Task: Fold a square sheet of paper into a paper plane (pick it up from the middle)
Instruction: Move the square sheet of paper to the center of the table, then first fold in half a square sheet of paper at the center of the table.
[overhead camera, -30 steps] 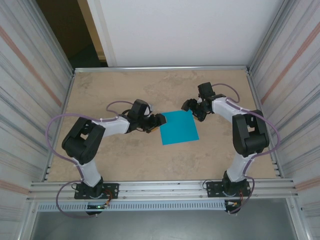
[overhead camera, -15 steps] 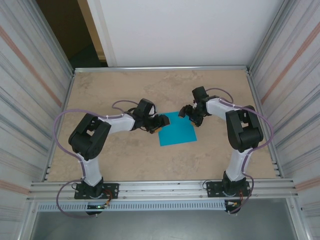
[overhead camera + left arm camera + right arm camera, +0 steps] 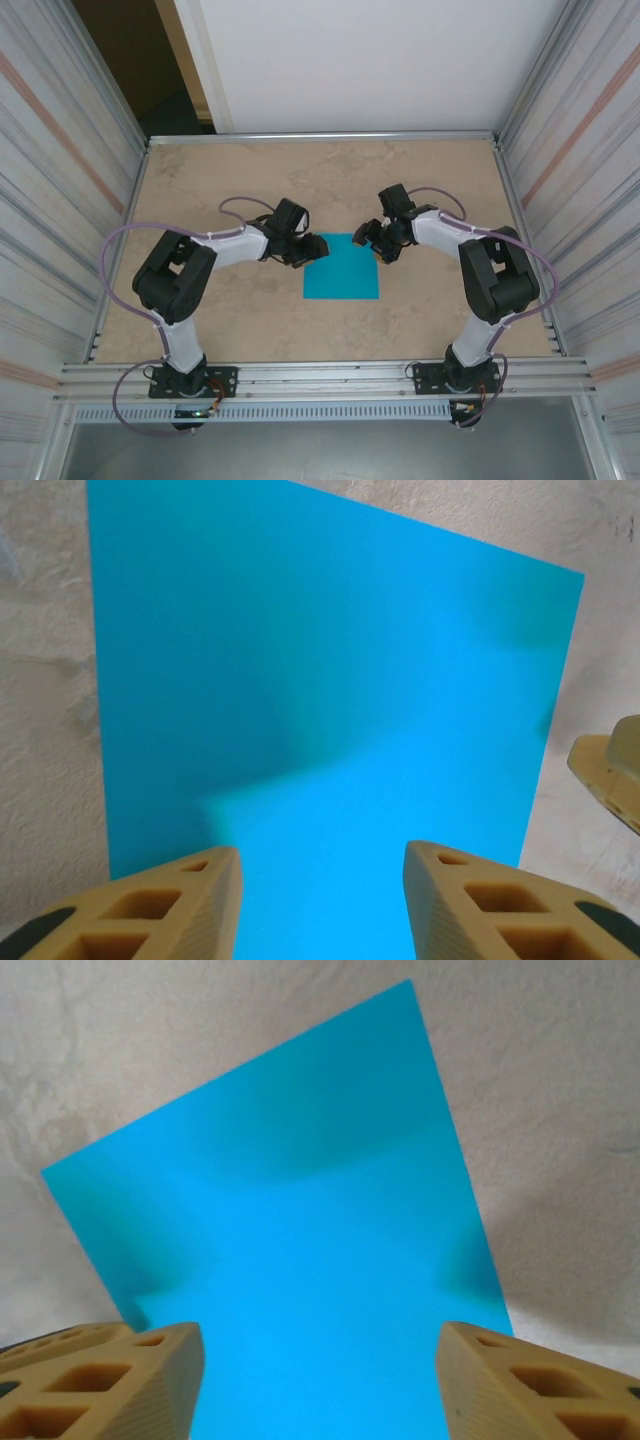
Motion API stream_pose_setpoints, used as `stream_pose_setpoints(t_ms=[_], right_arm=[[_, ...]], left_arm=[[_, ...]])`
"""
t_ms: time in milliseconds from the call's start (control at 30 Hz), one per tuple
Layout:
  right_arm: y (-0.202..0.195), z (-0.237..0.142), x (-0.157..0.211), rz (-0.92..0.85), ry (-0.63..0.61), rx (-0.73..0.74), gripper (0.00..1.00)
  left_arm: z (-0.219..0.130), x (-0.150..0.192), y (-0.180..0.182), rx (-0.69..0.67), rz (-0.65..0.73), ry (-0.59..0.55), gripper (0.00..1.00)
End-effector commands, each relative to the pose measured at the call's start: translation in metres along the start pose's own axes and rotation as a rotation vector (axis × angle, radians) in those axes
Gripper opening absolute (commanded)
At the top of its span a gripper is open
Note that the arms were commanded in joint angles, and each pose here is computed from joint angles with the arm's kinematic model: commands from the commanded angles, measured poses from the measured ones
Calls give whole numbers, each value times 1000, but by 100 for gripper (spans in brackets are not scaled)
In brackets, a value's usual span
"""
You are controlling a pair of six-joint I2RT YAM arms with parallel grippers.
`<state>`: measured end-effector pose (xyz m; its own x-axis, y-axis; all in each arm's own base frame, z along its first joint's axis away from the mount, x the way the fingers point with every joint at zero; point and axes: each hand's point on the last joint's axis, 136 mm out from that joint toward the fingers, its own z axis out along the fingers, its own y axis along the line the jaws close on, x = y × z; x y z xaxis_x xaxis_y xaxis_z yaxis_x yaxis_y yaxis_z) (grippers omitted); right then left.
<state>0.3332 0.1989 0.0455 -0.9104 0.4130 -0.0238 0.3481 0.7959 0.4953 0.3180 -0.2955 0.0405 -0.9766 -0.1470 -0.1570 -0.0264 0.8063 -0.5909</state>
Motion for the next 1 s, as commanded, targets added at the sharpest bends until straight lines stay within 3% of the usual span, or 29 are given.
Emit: stream_pose_setpoints(t_ms=[0, 533, 967], right_arm=[[-2, 4, 12, -32, 66, -23, 58], [-34, 29, 29, -75, 129, 114, 50], [-31, 43, 35, -86, 151, 107, 48]], left_arm=[[-6, -1, -11, 20, 21, 3, 46], [8, 10, 8, -10, -22, 33, 46], [17, 23, 30, -6, -82, 44, 46]])
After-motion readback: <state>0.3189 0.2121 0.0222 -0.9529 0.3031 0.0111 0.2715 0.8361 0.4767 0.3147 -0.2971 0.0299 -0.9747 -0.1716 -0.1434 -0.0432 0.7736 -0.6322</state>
